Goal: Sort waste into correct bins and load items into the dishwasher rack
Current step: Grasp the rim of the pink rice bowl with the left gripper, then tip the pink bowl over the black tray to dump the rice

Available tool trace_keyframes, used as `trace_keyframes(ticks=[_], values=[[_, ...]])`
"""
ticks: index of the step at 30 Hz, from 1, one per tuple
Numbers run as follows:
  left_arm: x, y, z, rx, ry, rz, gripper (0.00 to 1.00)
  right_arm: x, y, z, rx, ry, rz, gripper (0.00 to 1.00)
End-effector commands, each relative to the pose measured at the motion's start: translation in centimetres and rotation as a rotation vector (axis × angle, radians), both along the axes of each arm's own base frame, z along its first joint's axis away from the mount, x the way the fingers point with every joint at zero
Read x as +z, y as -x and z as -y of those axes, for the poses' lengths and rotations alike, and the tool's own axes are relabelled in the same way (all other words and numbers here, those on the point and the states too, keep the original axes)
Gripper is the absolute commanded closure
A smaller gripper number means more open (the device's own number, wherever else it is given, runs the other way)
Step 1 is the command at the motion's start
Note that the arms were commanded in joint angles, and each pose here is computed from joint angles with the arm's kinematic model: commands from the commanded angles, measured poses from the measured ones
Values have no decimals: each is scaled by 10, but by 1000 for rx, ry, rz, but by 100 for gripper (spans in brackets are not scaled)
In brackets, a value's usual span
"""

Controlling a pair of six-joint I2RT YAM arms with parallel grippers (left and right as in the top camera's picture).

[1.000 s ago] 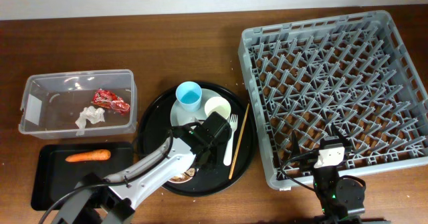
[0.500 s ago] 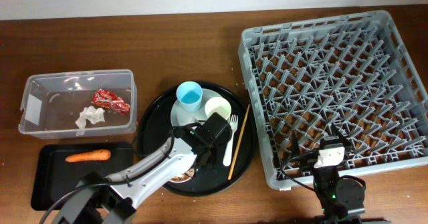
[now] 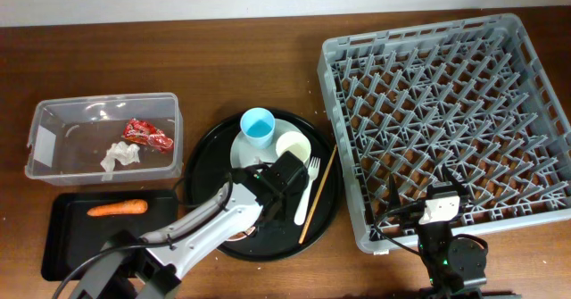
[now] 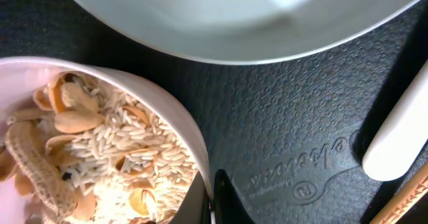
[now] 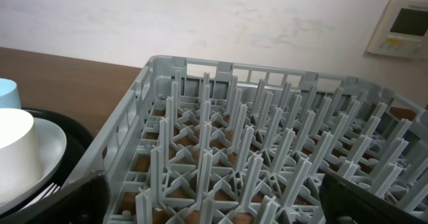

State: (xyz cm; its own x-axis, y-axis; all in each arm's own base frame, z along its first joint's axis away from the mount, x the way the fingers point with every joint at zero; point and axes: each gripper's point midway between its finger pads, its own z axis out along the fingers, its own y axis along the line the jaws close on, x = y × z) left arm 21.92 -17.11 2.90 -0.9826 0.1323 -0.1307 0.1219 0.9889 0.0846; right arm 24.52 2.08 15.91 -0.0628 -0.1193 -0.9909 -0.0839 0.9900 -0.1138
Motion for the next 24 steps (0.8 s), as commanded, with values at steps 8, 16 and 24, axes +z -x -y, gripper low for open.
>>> trace_keyframes(ticks=[8, 16, 24], values=[[41, -19, 4, -26, -4, 80, 100, -3, 0, 3, -14, 5, -4, 1], [95, -31, -35, 72, 104, 176, 100, -3, 0, 3, -14, 5, -4, 1], [163, -49, -120, 310, 184, 422, 100, -3, 0, 3, -14, 5, -4, 1]])
